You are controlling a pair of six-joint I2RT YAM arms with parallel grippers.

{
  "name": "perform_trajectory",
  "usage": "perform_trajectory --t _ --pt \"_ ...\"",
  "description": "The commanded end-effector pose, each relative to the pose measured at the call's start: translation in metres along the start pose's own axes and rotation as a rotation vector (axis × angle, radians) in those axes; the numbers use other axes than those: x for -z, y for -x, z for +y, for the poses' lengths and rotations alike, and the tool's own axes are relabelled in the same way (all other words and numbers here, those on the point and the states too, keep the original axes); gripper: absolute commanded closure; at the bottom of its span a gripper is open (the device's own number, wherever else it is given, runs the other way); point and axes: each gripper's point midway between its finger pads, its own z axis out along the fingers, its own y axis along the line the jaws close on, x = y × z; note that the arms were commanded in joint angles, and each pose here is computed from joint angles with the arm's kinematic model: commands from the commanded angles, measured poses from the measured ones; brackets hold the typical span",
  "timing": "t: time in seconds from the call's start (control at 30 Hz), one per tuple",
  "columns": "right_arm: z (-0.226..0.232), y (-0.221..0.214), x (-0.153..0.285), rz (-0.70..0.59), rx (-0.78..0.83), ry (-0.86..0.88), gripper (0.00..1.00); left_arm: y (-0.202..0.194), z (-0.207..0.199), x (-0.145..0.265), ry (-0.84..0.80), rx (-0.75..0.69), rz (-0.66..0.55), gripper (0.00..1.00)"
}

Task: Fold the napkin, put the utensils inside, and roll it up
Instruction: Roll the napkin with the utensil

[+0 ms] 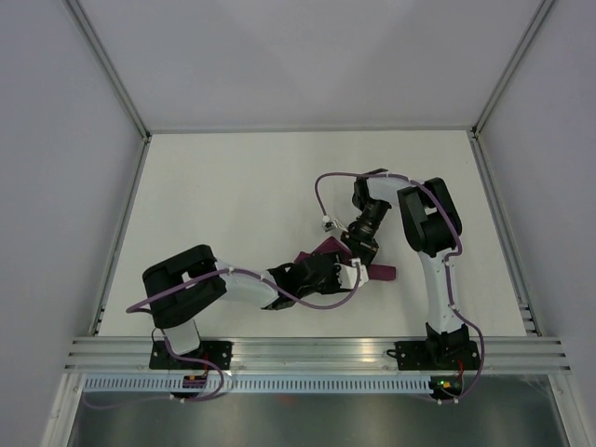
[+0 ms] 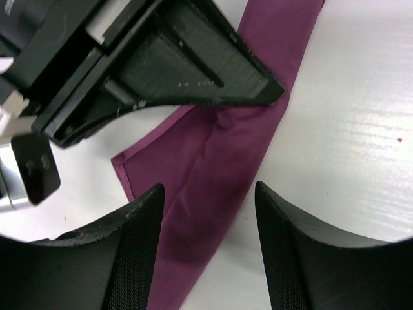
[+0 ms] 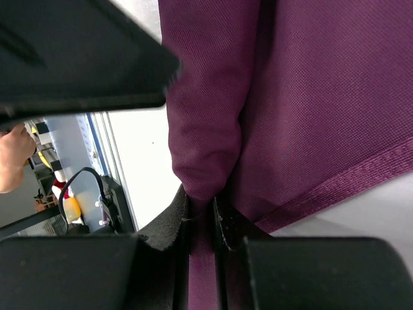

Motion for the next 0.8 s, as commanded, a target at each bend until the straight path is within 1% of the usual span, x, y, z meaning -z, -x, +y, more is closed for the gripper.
perform_trajectory --t 0.0,0.2,0.33,0.4,0.43,0.5,0.53,0.6,0.63,0.67,0.7,0.77 --pt "-0.049 -0.014 -0.008 0.086 0.086 -0.132 0.99 0.02 -0.004 -0.012 -0.042 -0.068 -0.056 0.36" --pt "-0.051 -0.014 -0.008 0.081 0.078 -0.14 1.0 0.013 -0.02 -0.023 -0.114 -0.073 -0.026 0.37" --pt "-0.051 -0.014 -0.009 0.079 0.075 -0.142 1.0 0.008 -0.031 -0.027 -0.165 -0.037 -0.006 0.4" --pt "-0.052 -0.014 -0.01 0.075 0.073 -0.144 1.0 0.006 -0.037 -0.028 -0.188 -0.015 0.005 0.43" --pt "-0.051 -0.015 -0.01 0.075 0.071 -0.141 0.99 0.003 -0.044 -0.03 -0.224 0.012 0.018 0.54" --pt "-0.051 -0.014 -0.01 0.065 0.072 -0.145 1.0 -0.002 -0.051 -0.031 -0.262 0.044 0.043 0.66" --pt "-0.051 -0.014 -0.01 0.062 0.073 -0.145 1.0 -0.001 -0.054 -0.032 -0.286 0.079 0.053 0.77" --pt "-0.049 -0.011 -0.007 0.046 0.078 -0.15 0.99 -0.004 -0.06 -0.033 -0.319 0.117 0.061 0.83" --pt "-0.048 -0.011 -0.006 0.036 0.075 -0.15 0.98 -0.005 -0.063 -0.032 -0.342 0.158 0.064 0.92" --pt "-0.045 -0.007 -0.002 0.016 0.081 -0.157 0.96 -0.009 -0.066 -0.032 -0.358 0.18 0.076 0.95" --pt "-0.043 -0.004 -0.001 -0.001 0.084 -0.161 0.88 -0.011 -0.069 -0.031 -0.374 0.198 0.079 0.97" --pt "-0.038 0.003 0.01 -0.041 0.098 -0.181 0.78 -0.016 -0.077 -0.03 -0.415 0.243 0.094 0.98"
